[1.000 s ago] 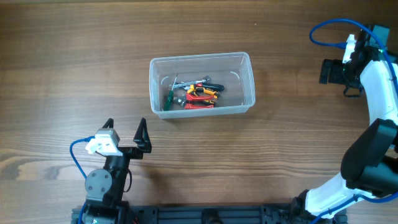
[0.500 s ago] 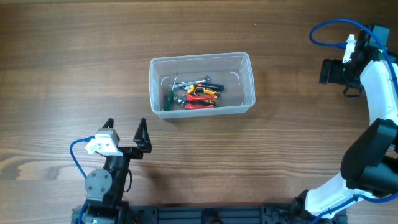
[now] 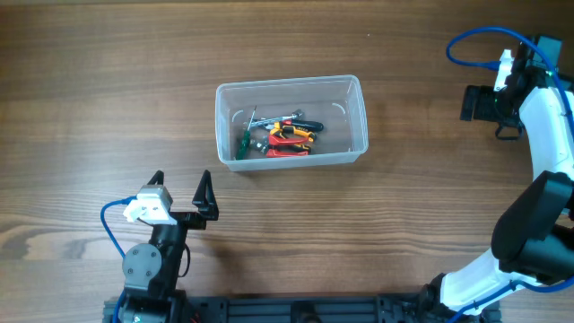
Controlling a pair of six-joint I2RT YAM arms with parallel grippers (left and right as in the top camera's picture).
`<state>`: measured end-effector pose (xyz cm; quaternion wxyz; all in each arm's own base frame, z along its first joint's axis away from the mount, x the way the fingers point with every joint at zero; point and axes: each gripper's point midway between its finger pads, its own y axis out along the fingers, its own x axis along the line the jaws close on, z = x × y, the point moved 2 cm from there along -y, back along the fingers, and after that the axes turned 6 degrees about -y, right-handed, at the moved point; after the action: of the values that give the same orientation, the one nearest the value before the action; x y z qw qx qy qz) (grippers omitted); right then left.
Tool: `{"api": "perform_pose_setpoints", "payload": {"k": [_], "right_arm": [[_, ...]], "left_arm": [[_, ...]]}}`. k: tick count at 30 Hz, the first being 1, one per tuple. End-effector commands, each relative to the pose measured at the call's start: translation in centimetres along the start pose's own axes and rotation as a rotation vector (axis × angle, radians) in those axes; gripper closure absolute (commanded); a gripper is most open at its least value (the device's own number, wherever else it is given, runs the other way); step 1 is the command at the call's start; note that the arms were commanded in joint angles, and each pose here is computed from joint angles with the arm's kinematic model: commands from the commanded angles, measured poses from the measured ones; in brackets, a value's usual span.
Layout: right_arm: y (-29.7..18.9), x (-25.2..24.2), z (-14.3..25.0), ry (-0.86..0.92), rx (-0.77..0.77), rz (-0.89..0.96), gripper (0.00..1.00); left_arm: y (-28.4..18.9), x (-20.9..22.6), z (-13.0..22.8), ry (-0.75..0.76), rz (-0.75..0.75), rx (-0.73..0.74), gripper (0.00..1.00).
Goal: Pack container
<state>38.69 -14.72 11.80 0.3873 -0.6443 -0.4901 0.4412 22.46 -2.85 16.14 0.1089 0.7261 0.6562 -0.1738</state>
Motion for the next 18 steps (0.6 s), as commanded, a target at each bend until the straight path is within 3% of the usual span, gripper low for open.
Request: {"api": "perform_pose_setpoints", "payload": {"k": [1,10,18], "right_arm": [[-0.2,-0.3,-0.1,0.005,-0.004,0.020,0.00],[-7.7,-1.7,-2.3,0.035,-0.222,0.068,0.00],[-19.0,-1.9,-4.1,0.053,-0.662,0.072,0.00]], "left_arm": [[0.0,0.4,0.0,0.020,-0.015,-0.009,0.00],[0.0,0.4,0.0,0.020,-0.015,-0.009,0.00],[0.0,0.4,0.0,0.020,-0.015,-0.009,0.00]]}}
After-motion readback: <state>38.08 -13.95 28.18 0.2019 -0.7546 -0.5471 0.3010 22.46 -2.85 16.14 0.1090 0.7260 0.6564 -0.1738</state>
